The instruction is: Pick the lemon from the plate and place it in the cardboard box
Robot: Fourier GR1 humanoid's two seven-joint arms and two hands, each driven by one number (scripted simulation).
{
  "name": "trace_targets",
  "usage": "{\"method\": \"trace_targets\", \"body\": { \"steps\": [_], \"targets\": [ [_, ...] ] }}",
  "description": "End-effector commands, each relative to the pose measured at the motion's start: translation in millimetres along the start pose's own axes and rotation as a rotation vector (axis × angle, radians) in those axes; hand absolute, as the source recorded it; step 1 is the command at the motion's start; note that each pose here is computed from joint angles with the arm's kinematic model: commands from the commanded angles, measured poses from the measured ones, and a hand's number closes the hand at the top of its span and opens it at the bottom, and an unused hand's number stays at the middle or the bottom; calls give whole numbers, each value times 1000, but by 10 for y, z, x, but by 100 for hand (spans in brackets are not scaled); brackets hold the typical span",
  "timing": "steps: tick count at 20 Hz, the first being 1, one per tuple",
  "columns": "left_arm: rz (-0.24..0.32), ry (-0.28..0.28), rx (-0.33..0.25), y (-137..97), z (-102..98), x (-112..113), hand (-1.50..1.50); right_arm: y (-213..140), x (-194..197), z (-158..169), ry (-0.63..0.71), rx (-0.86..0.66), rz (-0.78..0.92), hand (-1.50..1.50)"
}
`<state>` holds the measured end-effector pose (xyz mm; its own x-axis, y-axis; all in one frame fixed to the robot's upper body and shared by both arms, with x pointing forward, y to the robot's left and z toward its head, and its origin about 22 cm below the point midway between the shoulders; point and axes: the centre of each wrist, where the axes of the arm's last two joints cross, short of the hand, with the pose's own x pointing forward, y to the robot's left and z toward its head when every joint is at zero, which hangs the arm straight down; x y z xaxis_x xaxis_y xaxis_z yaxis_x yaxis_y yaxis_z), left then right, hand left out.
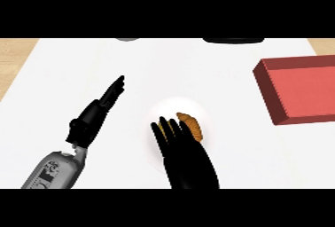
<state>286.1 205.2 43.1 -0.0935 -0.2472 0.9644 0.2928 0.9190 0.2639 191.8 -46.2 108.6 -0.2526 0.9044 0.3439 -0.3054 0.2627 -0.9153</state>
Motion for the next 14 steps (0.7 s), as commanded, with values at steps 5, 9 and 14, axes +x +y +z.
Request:
{"method": "trace_targets", "body": {
  "steps": [5,9,14],
  "targets": [
    [-5,-3,-5,45,-73,-50,0,490,41,-275,62,41,24,-150],
    [-20,-15,5,130,-80,-63,0,415,-78,-516,89,68,28,-150],
    [-14,-2,2,85,175,-103,0,466,-208,-513,83,32,24,-150]
  ]
}}
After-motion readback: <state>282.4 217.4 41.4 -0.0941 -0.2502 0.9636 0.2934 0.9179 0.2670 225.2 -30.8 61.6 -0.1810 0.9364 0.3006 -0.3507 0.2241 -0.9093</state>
